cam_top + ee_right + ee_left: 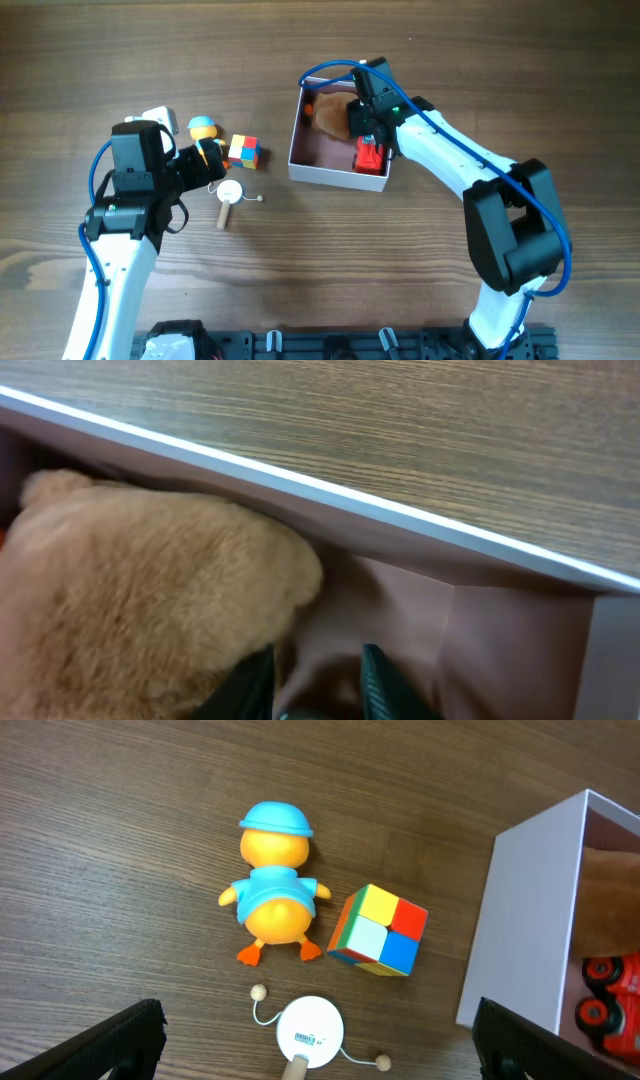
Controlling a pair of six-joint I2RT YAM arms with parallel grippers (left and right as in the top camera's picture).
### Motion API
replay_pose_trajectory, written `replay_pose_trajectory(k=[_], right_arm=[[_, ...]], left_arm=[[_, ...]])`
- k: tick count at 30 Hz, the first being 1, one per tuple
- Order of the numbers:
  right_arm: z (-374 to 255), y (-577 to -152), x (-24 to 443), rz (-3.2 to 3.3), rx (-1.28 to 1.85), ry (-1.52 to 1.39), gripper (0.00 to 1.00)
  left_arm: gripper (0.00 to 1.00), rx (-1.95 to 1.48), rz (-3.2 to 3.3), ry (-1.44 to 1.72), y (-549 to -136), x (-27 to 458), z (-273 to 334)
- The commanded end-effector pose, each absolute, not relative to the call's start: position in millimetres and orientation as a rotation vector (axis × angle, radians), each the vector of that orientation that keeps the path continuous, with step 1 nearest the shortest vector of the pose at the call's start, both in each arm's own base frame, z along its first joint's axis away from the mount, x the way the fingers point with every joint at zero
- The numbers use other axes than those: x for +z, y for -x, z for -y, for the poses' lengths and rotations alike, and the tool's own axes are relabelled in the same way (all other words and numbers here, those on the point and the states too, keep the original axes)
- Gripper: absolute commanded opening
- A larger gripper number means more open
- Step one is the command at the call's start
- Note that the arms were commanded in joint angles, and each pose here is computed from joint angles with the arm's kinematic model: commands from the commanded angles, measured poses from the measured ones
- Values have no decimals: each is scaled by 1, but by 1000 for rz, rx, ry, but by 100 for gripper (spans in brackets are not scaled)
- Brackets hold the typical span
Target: Pack container
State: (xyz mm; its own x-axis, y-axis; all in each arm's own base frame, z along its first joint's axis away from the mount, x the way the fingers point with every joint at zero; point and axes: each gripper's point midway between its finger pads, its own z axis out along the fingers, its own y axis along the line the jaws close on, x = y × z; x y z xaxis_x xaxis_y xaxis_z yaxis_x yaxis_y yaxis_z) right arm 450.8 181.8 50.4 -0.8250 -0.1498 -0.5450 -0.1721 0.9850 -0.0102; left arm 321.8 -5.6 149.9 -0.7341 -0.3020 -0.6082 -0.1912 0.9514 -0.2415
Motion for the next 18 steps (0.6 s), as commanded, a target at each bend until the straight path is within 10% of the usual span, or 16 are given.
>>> replay_pose_trajectory(k=[1, 9, 14, 18], right_arm=[[-181, -456, 72, -2511, 24, 294, 35], [-193, -450, 181, -2352, 163, 270, 41], [-194, -424, 180, -2441, 203, 197, 7], [-192, -392, 154, -2612, 224, 113, 5]], left_arm=[[100, -198, -2402, 327, -326, 156, 3], [100, -198, -2402, 327, -326, 156, 3], [100, -198, -2402, 327, -326, 156, 3], [100, -198, -2402, 327, -326, 156, 3]])
